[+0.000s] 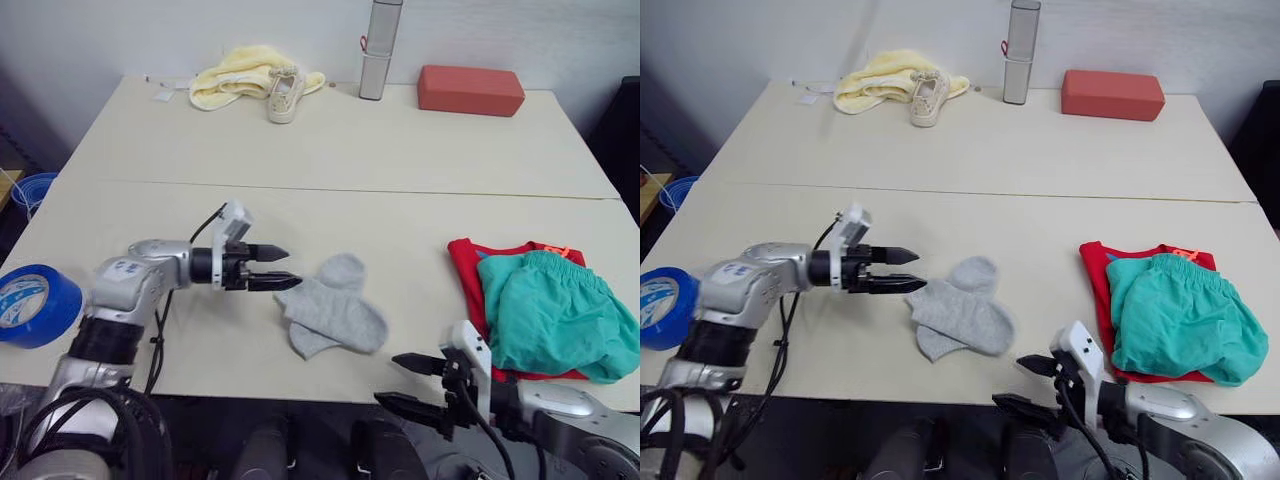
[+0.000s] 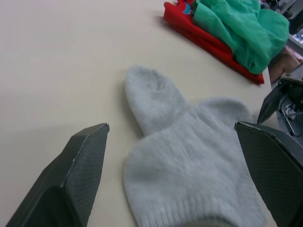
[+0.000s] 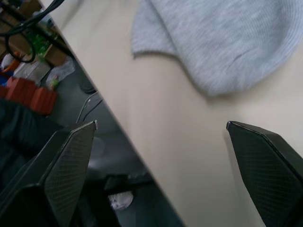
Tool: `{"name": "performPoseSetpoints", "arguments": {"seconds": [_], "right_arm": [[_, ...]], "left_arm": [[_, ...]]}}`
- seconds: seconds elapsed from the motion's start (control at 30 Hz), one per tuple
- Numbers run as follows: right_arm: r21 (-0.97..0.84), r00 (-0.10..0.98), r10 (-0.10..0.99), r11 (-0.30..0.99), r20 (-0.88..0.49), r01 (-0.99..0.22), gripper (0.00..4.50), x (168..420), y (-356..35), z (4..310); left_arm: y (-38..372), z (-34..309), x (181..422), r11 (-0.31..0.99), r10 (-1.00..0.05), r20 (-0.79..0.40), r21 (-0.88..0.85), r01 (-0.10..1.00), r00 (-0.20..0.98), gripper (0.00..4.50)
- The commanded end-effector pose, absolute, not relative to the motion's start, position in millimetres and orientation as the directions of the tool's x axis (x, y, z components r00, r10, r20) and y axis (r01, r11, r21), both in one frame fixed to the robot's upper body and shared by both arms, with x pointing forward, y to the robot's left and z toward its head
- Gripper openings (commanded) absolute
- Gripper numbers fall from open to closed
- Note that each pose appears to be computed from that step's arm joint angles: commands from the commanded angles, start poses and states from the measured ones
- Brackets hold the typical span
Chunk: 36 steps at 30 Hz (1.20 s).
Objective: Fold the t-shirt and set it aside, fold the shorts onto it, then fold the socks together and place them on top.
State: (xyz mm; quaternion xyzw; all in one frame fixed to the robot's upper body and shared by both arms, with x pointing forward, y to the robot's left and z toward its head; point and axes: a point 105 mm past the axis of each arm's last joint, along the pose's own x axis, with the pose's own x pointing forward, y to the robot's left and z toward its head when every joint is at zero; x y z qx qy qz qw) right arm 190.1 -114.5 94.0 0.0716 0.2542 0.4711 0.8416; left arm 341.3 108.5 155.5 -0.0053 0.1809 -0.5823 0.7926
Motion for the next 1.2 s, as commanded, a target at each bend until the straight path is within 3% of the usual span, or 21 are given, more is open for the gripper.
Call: {"name": "performPoseSetpoints", "arguments": {"seconds": [0.03,0.17,0.57,0.73,0.83,0.9,1.2], "right_arm": [[0.379,0.417,0.828,0.547,-0.375,-0.746,4.50,187.7,-105.0,94.3],[0.388,0.413,0.805,0.575,-0.426,-0.720,4.50,192.1,-96.2,87.0],[0.452,0.402,0.802,0.585,-0.441,-0.673,4.50,202.8,-63.2,79.9],[0.406,0.453,0.752,0.647,-0.478,-0.645,4.50,217.1,-61.3,69.4],[0.399,0.467,0.740,0.661,-0.483,-0.635,4.50,221.6,-60.0,65.6],[0.402,0.475,0.740,0.664,-0.477,-0.630,4.08,224.0,-58.4,65.1],[0.460,0.531,0.727,0.687,-0.436,-0.563,0.96,235.7,-53.8,64.8]], "left_arm": [[99.7,152.7,356.9,0.337,-0.912,-0.307,-0.189,0.922,0.271,4.46],[78.5,141.3,373.3,0.361,-0.897,-0.346,-0.210,0.909,0.276,4.46],[56.9,124.4,380.4,0.337,-0.901,-0.366,-0.250,0.908,0.233,4.46],[54.9,119.4,380.2,0.335,-0.902,-0.369,-0.272,0.902,0.224,4.46],[55.9,115.7,379.6,0.337,-0.900,-0.376,-0.281,0.898,0.220,3.89],[56.6,114.0,379.8,0.343,-0.899,-0.378,-0.288,0.894,0.223,3.24],[55.8,105.3,376.2,0.335,-0.901,-0.380,-0.307,0.891,0.208,0.33]]}}
